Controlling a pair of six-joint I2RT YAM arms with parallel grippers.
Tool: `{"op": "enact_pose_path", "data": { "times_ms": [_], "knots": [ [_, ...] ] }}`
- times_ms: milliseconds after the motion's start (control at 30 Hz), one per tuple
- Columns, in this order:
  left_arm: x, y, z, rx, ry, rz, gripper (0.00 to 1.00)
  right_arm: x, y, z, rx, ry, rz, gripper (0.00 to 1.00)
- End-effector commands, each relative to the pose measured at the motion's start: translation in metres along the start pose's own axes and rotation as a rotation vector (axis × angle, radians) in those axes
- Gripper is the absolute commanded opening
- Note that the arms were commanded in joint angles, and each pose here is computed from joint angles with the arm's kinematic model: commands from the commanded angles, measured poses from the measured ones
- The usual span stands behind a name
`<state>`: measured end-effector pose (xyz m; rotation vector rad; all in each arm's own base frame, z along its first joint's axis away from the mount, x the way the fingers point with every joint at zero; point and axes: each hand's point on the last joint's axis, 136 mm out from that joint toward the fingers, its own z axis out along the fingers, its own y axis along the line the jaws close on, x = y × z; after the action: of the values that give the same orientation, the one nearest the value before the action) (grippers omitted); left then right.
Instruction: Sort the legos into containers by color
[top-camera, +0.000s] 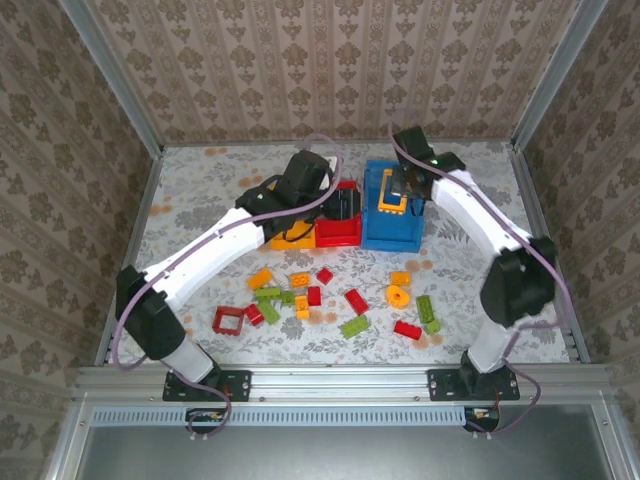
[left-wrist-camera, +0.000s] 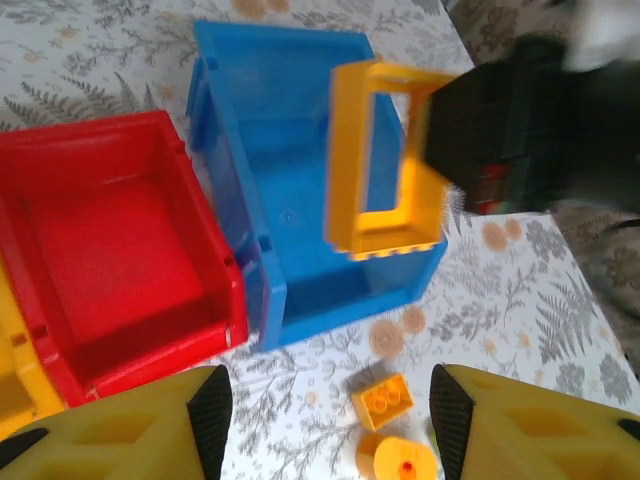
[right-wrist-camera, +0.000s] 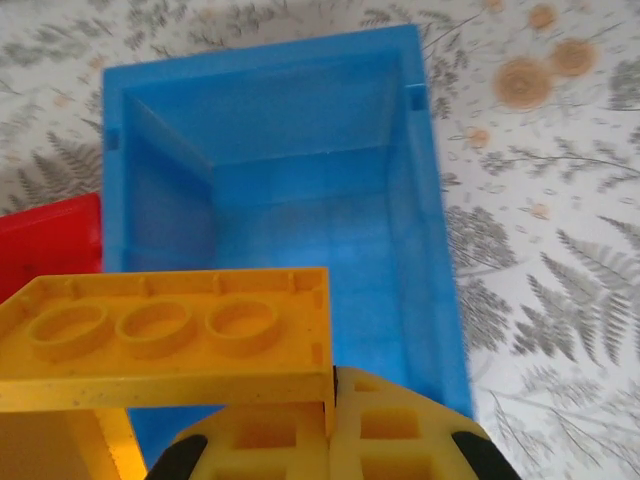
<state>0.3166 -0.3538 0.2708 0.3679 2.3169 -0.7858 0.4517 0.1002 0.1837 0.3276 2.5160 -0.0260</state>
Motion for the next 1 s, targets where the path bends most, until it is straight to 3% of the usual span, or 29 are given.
{"op": "enact_pose_path", "data": {
  "times_ms": [0,200,433,533,700,833,967],
  "knots": [
    [-0.011,0.0,0.014,-0.054,0.017,-0.003,0.58,0.007,0.003,0.03,0.023,0.102,-0.043,0.0],
    [-0.017,-0.014,0.037,-0.146,0.045,0.098,0.6,0.005,0.007,0.08,0.022,0.201,-0.017,0.0],
    [-0.006,-0.01,0.04,-0.185,0.07,0.12,0.61,0.008,0.017,0.117,-0.007,0.313,0.001,0.0],
    [-0.002,-0.004,0.035,-0.203,0.074,0.123,0.61,0.008,0.02,0.122,-0.004,0.333,-0.004,0.13],
    [0.011,0.017,0.013,-0.266,0.083,0.11,0.61,-0.002,0.021,0.111,-0.011,0.306,-0.001,0.29],
    [0.026,0.043,-0.015,-0.327,0.084,0.049,0.61,-0.019,0.024,0.086,-0.03,0.249,0.002,0.32],
    [0.055,0.093,-0.059,-0.471,0.101,-0.087,0.61,-0.044,0.027,0.034,-0.038,0.134,-0.02,0.32]
  ]
}}
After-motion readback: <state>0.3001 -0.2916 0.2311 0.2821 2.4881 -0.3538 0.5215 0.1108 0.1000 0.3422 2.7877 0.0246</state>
